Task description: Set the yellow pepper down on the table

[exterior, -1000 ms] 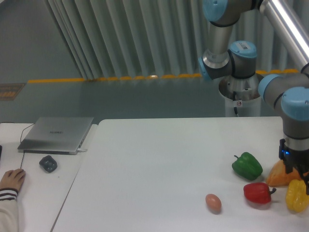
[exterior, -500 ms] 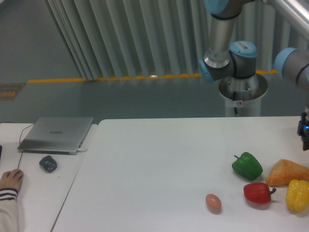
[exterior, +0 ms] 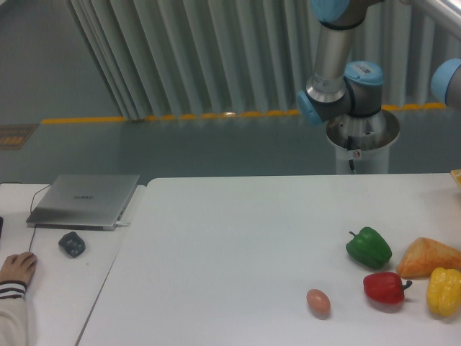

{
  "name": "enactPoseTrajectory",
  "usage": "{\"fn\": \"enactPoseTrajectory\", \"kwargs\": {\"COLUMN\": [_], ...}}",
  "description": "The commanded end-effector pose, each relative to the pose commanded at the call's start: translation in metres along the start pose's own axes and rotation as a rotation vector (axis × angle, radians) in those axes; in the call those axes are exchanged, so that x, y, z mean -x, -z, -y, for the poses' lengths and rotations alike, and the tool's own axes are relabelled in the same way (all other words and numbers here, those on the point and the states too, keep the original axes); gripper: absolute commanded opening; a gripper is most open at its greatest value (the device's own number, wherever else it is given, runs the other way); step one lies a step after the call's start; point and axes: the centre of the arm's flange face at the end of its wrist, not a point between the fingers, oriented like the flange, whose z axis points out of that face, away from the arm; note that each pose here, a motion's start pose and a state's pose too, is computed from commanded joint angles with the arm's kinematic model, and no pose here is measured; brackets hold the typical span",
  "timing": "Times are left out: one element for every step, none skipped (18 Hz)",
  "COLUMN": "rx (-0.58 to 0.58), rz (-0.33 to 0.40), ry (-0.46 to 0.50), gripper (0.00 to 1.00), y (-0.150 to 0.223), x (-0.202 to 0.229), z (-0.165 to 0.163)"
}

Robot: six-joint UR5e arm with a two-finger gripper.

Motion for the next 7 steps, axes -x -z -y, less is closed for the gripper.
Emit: {"fn": "enactPoseTrajectory", "kwargs": {"rx": [-0.001,-0.003,-0.003,-0.003,-0.003,-0.004,-0.004], "rz": [0.002,0.002,0.002,0.002,0.001,0.001,0.001], "ry": [0.002,0.002,0.002,0.002,0.003,0.002,0.002], "gripper": [1.00,1.00,1.00,1.00,1.00,1.00,1.00], "y": [0.0001,0.0001,0.0001,0.0001,-0.0006,-0.0006,-0.0006], "x": [0.0001,0.0002,0.0002,0.0002,-0.0001,-0.0001,-0.0001], "z": [-0.0009,-0.0007,-0.0007,-0.0007,-0.0007,-0.0005,-0.0005]}}
